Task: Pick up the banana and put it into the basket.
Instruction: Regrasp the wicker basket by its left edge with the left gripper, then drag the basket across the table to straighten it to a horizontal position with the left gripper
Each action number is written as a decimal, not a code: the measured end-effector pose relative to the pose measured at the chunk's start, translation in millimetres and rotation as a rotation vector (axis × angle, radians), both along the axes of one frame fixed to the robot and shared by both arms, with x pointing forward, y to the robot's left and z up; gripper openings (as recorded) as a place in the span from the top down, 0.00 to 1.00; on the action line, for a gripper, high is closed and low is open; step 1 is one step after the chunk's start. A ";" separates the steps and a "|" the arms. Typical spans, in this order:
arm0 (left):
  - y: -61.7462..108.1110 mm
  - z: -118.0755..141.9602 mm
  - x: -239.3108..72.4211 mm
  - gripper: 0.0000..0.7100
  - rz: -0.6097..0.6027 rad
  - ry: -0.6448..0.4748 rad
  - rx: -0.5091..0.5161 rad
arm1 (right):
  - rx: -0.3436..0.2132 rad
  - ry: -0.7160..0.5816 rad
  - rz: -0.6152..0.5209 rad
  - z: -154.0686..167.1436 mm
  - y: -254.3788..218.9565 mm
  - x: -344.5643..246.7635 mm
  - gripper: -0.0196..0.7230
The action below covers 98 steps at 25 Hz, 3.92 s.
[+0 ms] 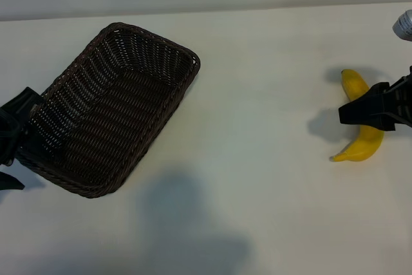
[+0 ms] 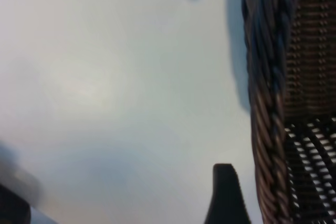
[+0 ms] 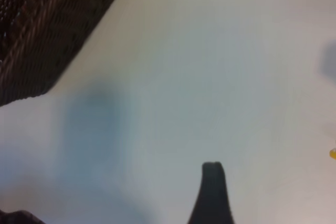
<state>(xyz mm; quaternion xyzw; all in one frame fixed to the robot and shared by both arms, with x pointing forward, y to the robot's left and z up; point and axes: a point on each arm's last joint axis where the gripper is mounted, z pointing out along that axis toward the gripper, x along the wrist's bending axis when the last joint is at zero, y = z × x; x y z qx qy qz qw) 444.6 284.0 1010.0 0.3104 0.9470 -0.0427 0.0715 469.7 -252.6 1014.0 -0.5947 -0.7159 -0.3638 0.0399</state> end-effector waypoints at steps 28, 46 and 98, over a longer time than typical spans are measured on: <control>0.5 -40.0 28.8 0.27 0.012 0.056 0.016 | 0.000 0.000 0.000 0.0 0.0 0.0 0.19; 1.3 -73.2 42.8 0.27 0.024 0.071 0.029 | -0.001 0.000 0.000 0.0 0.0 0.0 0.19; -9.0 -18.2 86.7 0.77 -0.391 -0.126 -0.017 | -0.008 0.000 0.004 -0.4 -0.4 -0.2 0.19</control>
